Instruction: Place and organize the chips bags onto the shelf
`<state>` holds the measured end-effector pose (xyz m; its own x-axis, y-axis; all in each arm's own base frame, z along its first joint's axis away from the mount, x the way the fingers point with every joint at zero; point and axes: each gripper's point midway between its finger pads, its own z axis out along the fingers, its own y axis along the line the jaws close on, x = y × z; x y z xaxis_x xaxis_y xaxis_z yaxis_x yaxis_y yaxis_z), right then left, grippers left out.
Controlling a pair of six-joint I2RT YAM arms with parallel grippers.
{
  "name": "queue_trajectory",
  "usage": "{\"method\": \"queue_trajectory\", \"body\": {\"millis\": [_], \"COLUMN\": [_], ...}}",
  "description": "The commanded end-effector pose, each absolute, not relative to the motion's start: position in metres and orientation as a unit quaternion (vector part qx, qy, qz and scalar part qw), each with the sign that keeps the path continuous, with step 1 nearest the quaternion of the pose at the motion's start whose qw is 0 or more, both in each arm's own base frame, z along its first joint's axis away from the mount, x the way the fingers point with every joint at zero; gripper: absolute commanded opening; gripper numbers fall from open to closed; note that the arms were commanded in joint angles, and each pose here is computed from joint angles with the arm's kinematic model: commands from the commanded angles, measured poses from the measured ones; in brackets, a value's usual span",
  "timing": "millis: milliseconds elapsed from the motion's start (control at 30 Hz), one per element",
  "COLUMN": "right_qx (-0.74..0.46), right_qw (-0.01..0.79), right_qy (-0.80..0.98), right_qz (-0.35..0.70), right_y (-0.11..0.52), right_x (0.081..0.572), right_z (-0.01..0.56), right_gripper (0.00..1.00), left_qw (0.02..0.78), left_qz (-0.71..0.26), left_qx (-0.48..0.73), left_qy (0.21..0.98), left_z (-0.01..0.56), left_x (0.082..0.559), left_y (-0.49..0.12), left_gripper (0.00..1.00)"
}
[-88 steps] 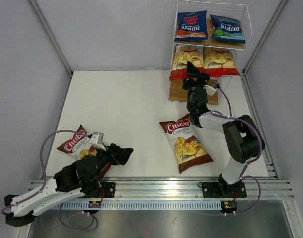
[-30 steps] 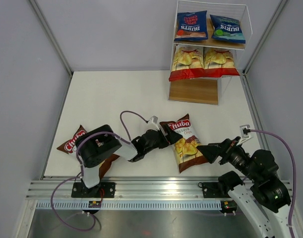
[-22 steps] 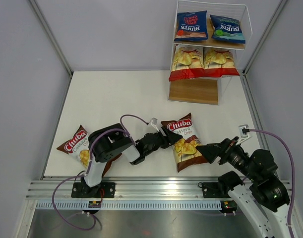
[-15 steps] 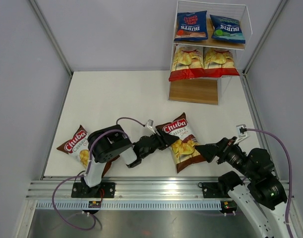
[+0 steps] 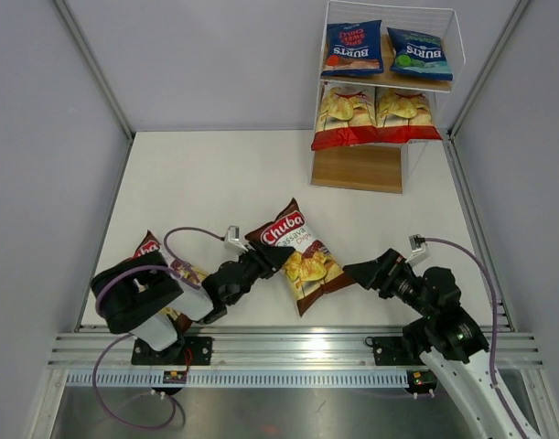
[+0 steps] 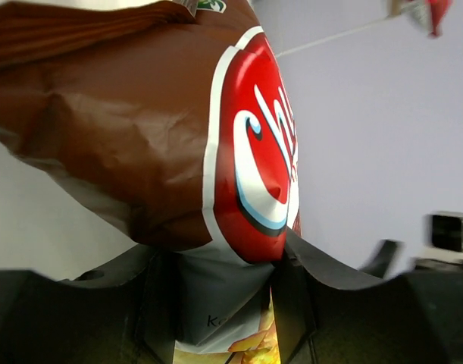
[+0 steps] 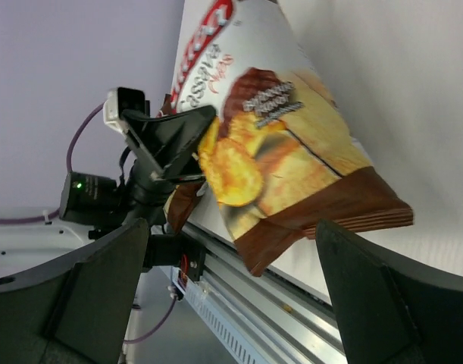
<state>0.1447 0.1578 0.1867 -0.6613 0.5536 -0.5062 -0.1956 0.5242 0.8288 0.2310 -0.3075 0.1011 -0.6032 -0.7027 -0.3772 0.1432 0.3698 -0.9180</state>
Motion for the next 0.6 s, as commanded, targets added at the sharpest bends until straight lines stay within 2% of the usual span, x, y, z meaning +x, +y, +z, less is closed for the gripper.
{"method": "queue_trajectory", "body": {"millis": [0, 67, 133, 367, 567], "right_qx": [0.136, 0.135, 0.102, 0.064, -0.019], "right_qw": [0.382, 0.366, 0.379, 0.378, 0.373], "right_qy": [0.719, 0.708, 0.676, 0.658, 0.613], "right_qz": [0.565, 0.588, 0.624, 0.649, 0.696], "right_y": [0.177, 0.185, 0.192, 0.203, 0.215], "right_x": [0.152, 0.154, 0.151, 0.153, 0.136], "right_z": [0.205, 0.193, 0.209, 0.216, 0.245], "right_gripper": [1.0, 0.99, 0.99, 0.99, 0.99], "left_qw": [0.466, 0.477, 0.483, 0.496, 0.482], "left_qz": [-0.586, -0.598, -0.596, -0.63, -0.635], "left_qx": [-0.229, -0.242, -0.254, -0.233, -0.208], "left_qy": [0.622, 0.597, 0.589, 0.55, 0.567], "left_z": [0.177, 0.199, 0.207, 0.277, 0.285], "left_x": [0.242, 0.241, 0.241, 0.23, 0.224], "left_y": [-0.286, -0.276, -0.268, -0.268, -0.285], "left_gripper": [0.38, 0.39, 0.39, 0.41, 0.41]}}
